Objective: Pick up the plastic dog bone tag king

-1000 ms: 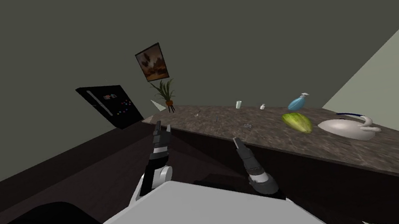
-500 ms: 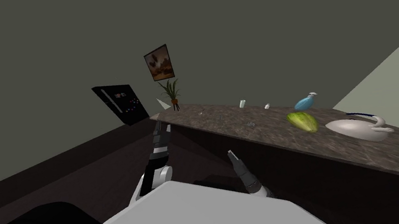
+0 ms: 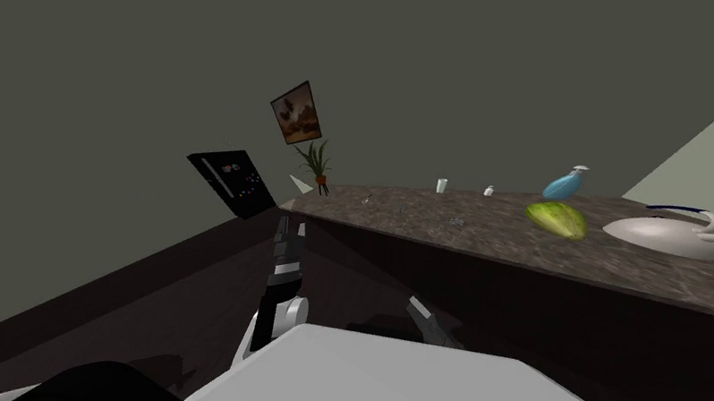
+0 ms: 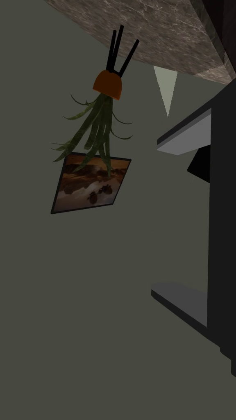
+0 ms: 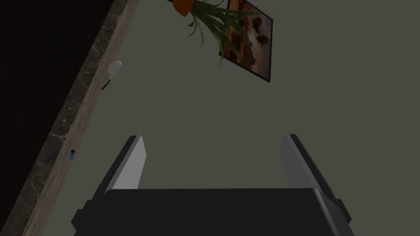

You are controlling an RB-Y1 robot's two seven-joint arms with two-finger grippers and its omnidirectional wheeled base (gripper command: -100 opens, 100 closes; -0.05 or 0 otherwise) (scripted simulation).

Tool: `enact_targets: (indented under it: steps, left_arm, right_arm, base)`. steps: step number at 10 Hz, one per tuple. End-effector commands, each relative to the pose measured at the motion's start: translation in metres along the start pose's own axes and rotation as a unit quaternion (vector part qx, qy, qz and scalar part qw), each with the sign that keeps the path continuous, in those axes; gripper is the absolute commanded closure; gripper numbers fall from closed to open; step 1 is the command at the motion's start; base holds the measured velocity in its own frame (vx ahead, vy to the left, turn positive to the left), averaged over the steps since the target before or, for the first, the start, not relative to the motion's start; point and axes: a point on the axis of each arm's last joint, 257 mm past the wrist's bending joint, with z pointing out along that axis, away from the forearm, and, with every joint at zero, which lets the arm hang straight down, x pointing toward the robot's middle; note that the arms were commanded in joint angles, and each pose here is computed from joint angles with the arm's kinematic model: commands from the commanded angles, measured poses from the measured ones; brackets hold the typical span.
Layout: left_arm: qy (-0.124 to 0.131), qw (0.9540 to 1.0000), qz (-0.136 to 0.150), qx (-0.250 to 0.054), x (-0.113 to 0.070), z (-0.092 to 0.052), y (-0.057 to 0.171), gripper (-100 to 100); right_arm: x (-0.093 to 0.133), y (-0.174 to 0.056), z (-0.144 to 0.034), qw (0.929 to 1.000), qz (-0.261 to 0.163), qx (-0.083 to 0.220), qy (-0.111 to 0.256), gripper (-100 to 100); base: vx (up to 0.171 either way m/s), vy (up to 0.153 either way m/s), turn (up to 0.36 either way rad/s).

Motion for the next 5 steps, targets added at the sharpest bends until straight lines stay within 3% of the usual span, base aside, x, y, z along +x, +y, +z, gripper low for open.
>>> enact_targets:
  steps: [1,3,4,5]
  left_arm:
    - [0.0,1.0,0.0,0.0,0.0,0.0,0.0,0]
    - [0.0,1.0,0.0,0.0,0.0,0.0,0.0,0]
    - [0.0,1.0,0.0,0.0,0.0,0.0,0.0,0]
    - [0.0,1.0,0.0,0.0,0.0,0.0,0.0,0]
  right_arm:
    - [0.03,-0.016,-0.025,0.9985,0.003,0.026,0.048,-100]
    - [0.03,-0.018,-0.03,0.9979,-0.001,0.028,0.058,-100]
    - [0.05,-0.026,-0.055,0.9943,-0.001,0.042,0.098,-100]
    - [0.053,-0.034,-0.063,0.9929,-0.001,0.053,0.107,-100]
  base:
    - [-0.079,0.025,0.149]
    - [-0.047,0.011,0.036]
    - [-0.046,0.017,0.181]
    - [-0.049,0.013,0.092]
